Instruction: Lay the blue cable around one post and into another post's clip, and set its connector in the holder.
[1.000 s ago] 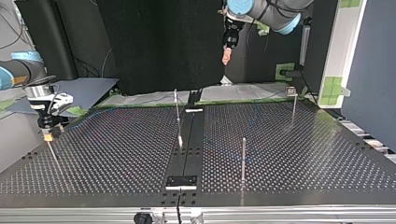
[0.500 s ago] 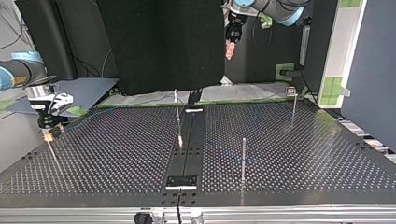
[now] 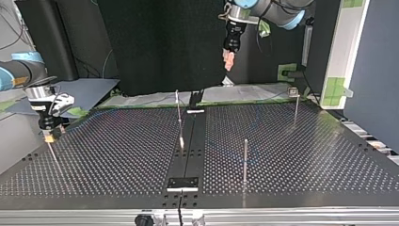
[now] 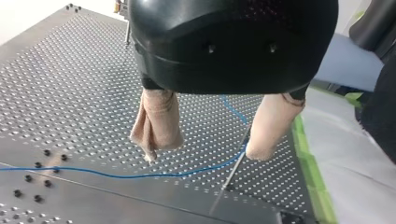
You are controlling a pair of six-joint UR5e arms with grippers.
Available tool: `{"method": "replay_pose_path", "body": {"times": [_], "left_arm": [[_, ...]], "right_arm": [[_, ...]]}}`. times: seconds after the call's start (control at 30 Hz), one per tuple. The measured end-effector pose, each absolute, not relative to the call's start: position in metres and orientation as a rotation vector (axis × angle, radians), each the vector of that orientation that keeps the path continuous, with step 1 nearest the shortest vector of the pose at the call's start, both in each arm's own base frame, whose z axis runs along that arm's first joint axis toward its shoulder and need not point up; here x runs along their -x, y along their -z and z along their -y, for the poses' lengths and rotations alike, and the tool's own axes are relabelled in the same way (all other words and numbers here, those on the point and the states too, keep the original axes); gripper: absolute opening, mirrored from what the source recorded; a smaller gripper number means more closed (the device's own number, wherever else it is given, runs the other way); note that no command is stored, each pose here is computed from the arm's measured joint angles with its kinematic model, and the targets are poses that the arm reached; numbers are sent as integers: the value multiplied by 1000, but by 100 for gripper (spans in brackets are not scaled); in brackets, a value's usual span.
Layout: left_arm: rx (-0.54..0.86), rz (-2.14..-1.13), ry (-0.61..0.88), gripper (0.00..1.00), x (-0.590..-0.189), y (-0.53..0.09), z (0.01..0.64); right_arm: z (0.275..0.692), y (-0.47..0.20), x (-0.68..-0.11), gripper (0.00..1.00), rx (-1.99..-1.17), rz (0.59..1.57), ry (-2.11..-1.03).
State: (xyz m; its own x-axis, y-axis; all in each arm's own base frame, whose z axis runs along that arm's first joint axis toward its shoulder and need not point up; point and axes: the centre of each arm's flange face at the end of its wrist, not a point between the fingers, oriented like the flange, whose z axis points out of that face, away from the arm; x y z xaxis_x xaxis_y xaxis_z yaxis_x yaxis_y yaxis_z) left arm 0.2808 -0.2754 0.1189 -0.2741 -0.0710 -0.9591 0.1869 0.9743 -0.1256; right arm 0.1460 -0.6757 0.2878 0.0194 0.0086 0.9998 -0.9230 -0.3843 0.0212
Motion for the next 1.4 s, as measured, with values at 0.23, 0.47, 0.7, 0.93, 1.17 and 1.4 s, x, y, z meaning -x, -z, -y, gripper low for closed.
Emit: {"method": "replay_pose_path", "body": {"times": [0.23,0.47,0.7,0.93,1.17,1.4], "left_arm": [[-89,-1772,244,100,-288,-123,278],[-85,-1714,252,100,-294,-128,281],[-74,-1655,240,100,-300,-133,282],[-76,-1599,190,100,-305,-137,281],[-66,-1555,183,100,-305,-139,280],[-46,-1505,196,100,-311,-144,280]], "right_arm": [[676,-288,-146,100,-1500,977,-1479],[676,-288,-146,100,-1499,977,-1478],[676,-288,-146,100,-1501,977,-1478],[675,-288,-146,100,-1501,978,-1478],[675,-288,-146,100,-1501,977,-1478],[675,-288,-147,100,-1502,976,-1479]]}}
